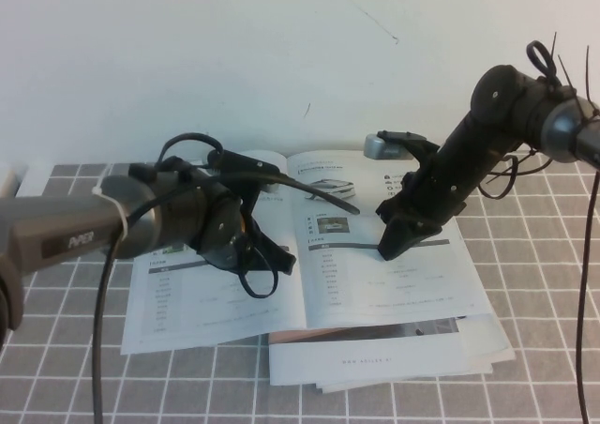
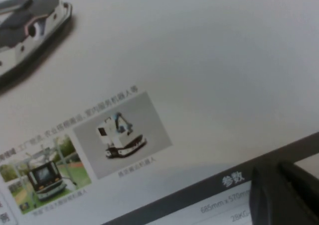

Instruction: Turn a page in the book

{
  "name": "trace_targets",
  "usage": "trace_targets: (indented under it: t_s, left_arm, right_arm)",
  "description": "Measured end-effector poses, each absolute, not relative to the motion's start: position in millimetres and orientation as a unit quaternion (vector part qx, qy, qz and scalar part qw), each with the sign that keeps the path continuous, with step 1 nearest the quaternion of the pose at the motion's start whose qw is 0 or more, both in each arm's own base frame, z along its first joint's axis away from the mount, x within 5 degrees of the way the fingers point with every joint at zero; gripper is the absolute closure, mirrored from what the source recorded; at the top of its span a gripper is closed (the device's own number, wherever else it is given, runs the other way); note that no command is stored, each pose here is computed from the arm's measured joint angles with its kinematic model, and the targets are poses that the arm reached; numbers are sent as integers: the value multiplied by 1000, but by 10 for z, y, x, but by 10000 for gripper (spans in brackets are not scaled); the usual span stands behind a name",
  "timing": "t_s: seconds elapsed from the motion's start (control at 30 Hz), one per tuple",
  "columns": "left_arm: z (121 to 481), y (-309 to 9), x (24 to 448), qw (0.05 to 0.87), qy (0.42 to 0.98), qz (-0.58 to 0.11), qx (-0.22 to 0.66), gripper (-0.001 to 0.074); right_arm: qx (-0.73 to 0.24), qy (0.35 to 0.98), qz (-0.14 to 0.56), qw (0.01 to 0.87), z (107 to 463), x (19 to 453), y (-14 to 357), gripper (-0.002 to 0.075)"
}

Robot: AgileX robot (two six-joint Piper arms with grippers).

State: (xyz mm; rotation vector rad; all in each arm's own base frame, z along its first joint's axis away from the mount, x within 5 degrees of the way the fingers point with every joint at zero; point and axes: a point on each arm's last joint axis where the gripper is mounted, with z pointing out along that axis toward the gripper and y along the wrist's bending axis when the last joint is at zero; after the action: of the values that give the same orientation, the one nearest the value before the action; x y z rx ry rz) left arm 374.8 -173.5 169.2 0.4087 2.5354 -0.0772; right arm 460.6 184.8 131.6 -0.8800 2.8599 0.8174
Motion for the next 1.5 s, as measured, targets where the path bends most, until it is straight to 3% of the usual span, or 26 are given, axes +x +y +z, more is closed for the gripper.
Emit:
trace_targets:
  t_s: [0.2, 0.33, 0.47, 0.67, 0.9, 1.03, 1.2, 1.4, 1.5]
  left_arm:
    - [1648, -1740, 3768, 279, 949, -37, 142, 738]
    - [1972, -1728, 3741, 306, 942, -48, 131, 738]
    - [2607, -1677, 3631, 360, 922, -66, 128, 738]
    - [3473, -1500, 3236, 417, 891, -73, 164, 738]
    - [4005, -1208, 2651, 434, 877, -55, 198, 738]
    - [4027, -1087, 2328, 434, 874, -71, 207, 738]
    - [3799, -939, 1906, 441, 864, -96, 222, 738]
    - [3507, -748, 1477, 507, 827, -123, 209, 738]
    - [3379, -657, 1303, 547, 801, -124, 208, 738]
  right_arm:
    - [-263, 928, 265, 16, 1313, 4613, 1852, 726]
    - [-276, 930, 238, 48, 1496, 4629, 1831, 726]
    - [-291, 923, 211, 136, 2094, 4636, 1798, 726]
    - [-318, 888, 161, 290, 3302, 4391, 1645, 726]
    - [-350, 872, 24, 340, 4216, 3810, 1257, 726]
    - [-351, 862, 19, 364, 4606, 3432, 1133, 726]
    - [-355, 843, 29, 403, 4926, 2990, 1029, 726]
    - [-361, 852, 12, 379, 4822, 2390, 815, 726]
    - [-359, 861, 2, 359, 4571, 2090, 700, 726]
